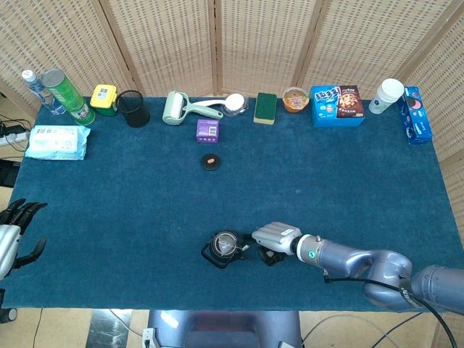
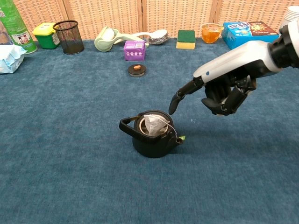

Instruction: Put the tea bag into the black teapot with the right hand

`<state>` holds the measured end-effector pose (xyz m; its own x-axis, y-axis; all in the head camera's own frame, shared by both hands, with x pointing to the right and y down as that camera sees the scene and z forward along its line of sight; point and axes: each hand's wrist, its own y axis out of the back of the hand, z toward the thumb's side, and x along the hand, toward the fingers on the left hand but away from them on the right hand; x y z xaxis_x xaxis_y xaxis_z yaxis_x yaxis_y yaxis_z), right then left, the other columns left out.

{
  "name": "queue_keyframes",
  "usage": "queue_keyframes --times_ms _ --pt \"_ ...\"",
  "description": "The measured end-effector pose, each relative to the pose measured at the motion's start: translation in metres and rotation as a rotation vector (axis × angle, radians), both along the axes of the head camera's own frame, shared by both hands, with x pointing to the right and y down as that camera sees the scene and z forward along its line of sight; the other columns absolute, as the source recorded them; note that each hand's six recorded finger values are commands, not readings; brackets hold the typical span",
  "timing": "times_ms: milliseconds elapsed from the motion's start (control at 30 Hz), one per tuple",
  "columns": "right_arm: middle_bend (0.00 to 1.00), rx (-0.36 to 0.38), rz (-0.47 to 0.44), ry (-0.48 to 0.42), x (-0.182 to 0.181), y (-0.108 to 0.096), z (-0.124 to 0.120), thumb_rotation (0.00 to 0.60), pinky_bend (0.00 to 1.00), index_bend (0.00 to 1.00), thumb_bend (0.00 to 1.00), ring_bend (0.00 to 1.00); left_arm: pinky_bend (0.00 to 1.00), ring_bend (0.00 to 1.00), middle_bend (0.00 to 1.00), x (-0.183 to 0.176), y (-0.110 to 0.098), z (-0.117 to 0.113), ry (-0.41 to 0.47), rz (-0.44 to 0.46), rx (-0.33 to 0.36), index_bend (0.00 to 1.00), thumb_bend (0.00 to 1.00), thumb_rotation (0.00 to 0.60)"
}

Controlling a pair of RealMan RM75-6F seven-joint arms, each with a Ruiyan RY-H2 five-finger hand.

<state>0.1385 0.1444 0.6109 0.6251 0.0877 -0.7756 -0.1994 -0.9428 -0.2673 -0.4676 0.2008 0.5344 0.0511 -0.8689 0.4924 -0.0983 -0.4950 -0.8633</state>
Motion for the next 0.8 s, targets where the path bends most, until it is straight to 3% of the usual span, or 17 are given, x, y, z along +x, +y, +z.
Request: queue_keyframes --times_ms 333,800 --pt "1.00 0.014 -0.006 -0.016 -0.015 -0.005 0.000 0.600 1.00 0.13 0.92 1.00 0.16 0.08 0.18 -0.004 0.001 0.003 -0.002 -0.011 -0.010 0.16 0.45 0.600" --pt "1.00 0.005 -0.039 -0.014 -0.033 0.005 0.016 0.600 1.00 0.13 0.92 1.00 0.16 0.08 0.18 -0.007 0.001 0.001 0.001 -0.012 -0.008 0.16 0.45 0.600"
